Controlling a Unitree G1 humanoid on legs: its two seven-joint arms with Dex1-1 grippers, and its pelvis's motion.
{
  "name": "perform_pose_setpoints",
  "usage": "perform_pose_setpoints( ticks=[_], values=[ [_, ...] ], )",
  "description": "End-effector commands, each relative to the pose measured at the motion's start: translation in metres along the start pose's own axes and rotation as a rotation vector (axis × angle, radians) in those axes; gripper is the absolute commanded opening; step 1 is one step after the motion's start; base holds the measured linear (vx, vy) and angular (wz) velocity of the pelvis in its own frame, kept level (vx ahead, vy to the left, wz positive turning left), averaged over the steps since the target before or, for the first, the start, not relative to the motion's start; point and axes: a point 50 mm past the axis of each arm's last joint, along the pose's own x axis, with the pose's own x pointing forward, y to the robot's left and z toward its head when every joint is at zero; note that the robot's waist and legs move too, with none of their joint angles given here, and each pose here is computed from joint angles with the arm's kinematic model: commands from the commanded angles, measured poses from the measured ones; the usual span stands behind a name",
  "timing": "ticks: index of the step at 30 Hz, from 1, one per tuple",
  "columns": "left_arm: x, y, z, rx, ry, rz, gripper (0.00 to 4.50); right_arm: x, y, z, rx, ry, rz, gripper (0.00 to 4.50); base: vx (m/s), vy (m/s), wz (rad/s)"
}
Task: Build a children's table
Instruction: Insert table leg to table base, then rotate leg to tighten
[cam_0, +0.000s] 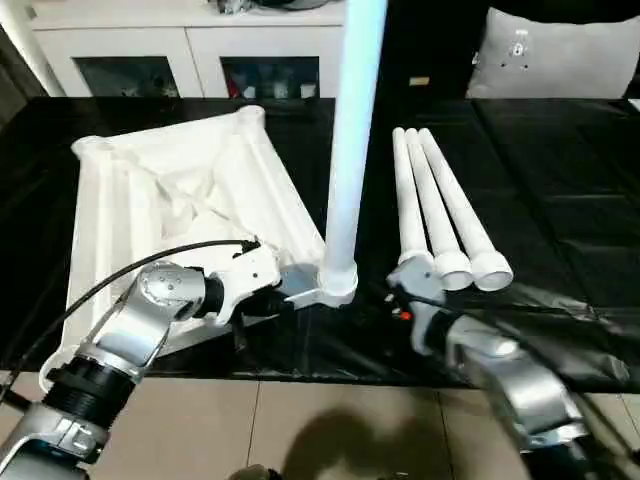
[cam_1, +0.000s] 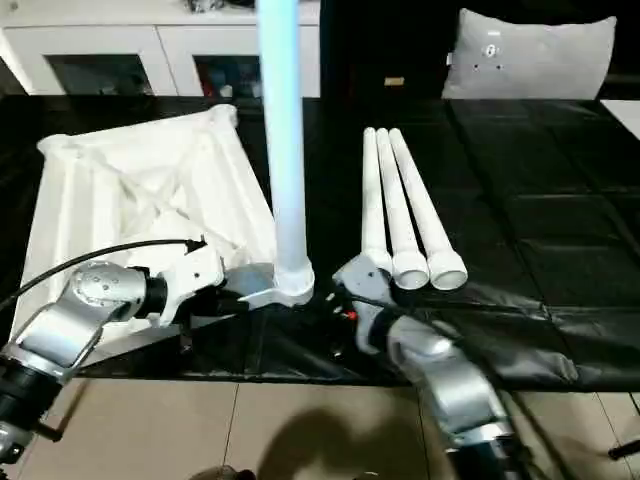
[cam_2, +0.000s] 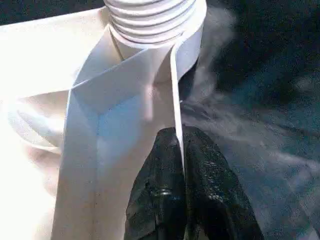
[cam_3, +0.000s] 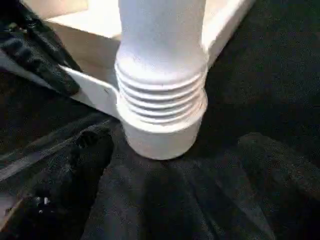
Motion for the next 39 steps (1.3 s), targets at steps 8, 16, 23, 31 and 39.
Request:
perform_pose_setpoints(
  ticks=[8, 16, 23, 31, 39],
  values=[
    [0.009, -0.013, 0.001, 0.108, 0.031, -0.19, 0.0, -0.01, -0.009, 0.025, -0.166, -0.036, 0.225, 4.47, 0.0, 0.0, 0.0],
    [0.014, -0.019, 0.005, 0.134, 0.016, -0.238, 0.0, 0.006, -0.011, 0.022, -0.178, 0.014, 0.363, 4.47, 0.0, 0.0, 0.0],
    [0.013, -0.021, 0.004, 0.136, 0.016, -0.247, 0.0, 0.012, -0.014, 0.023, -0.151, 0.014, 0.411, 3.8, 0.0, 0.0, 0.0],
    [0.012, -0.021, 0.003, 0.131, 0.017, -0.25, 0.0, 0.018, -0.013, 0.019, -0.131, 0.012, 0.434, 3.26, 0.0, 0.0, 0.0],
    [0.014, -0.025, 0.004, 0.1, -0.008, -0.265, 0.0, 0.02, -0.003, 0.009, -0.072, 0.026, 0.439, 2.75, 0.0, 0.0, 0.0]
  ],
)
